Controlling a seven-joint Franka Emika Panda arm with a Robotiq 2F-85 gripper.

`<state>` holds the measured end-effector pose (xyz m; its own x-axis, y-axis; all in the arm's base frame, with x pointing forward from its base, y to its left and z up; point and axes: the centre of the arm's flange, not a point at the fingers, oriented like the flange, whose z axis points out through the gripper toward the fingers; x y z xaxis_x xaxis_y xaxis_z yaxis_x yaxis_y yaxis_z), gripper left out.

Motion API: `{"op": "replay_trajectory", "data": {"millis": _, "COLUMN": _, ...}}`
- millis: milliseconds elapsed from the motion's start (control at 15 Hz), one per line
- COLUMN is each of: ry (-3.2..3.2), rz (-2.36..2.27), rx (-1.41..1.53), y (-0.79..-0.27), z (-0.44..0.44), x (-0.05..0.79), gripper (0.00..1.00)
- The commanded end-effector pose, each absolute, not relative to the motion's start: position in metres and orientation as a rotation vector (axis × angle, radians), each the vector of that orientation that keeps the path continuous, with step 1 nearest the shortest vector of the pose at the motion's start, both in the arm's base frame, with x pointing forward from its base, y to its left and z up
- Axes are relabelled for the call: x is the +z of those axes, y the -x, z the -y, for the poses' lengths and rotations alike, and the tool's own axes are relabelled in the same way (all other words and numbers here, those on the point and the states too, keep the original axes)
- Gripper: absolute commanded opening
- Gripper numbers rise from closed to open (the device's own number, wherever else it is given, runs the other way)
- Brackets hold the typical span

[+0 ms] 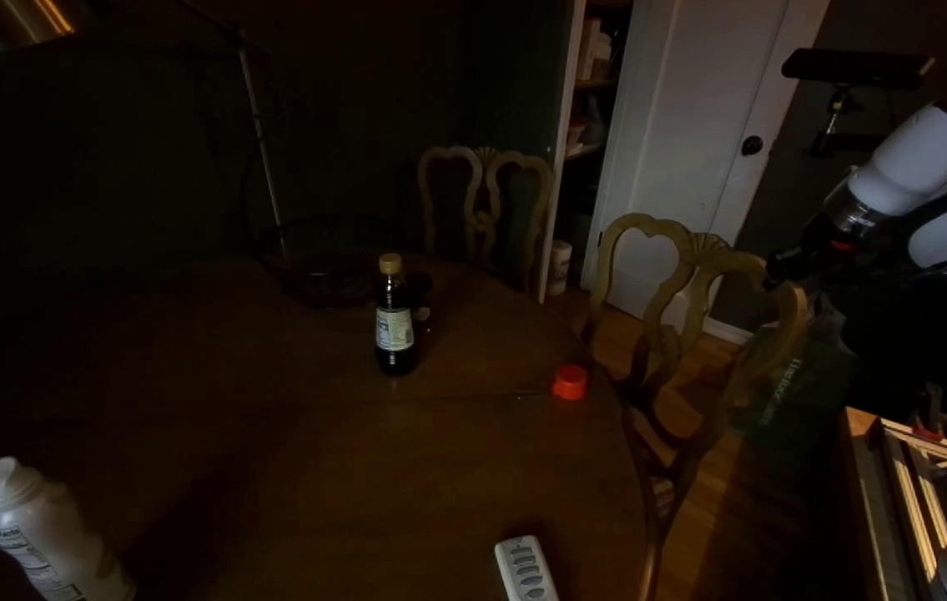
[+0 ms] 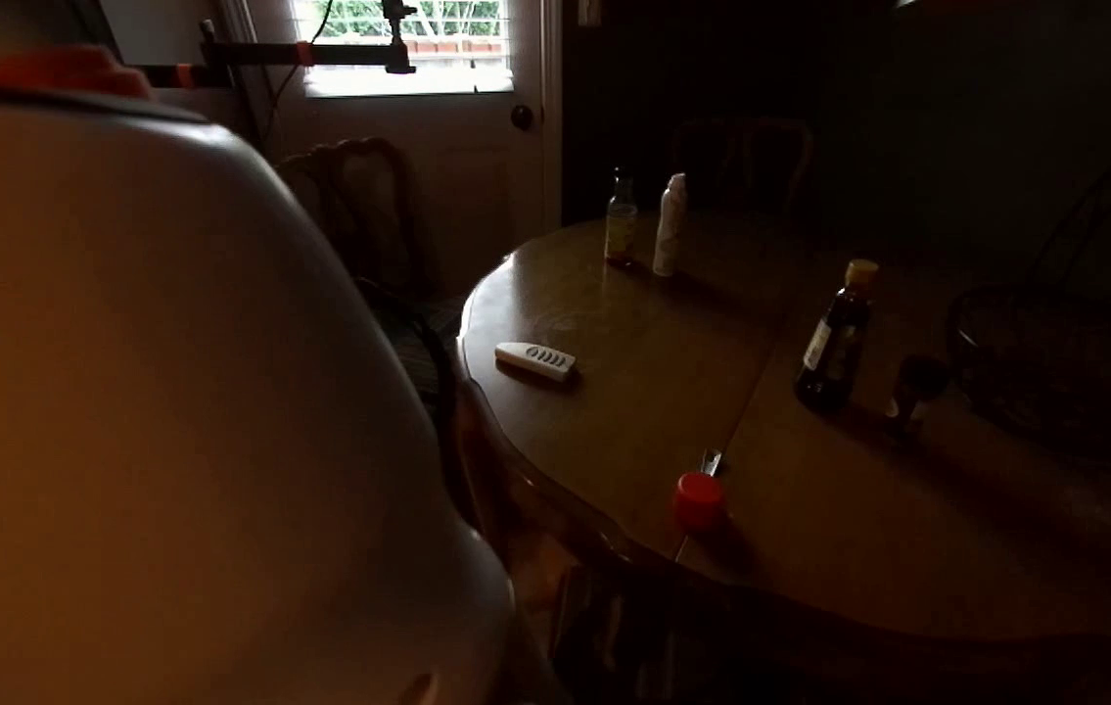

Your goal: Push the chair at the front outwards.

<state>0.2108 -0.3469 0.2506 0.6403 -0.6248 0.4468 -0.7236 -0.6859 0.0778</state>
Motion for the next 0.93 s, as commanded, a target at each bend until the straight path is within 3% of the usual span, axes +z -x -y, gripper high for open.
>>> {"op": "replay_trajectory", "data": {"millis": 0, "ry": -2.454, "rz": 1.161, "rx": 0.532, "y": -0.189, "z": 0.382, "x": 0.250, "gripper": 0.55}}
{"op": "replay_trajectory", "data": {"millis": 867, "ry": -2.433, "rz": 1.138, "rx": 0.490, "y": -0.202, "z": 0.373, "x": 0.255, "gripper": 0.56}}
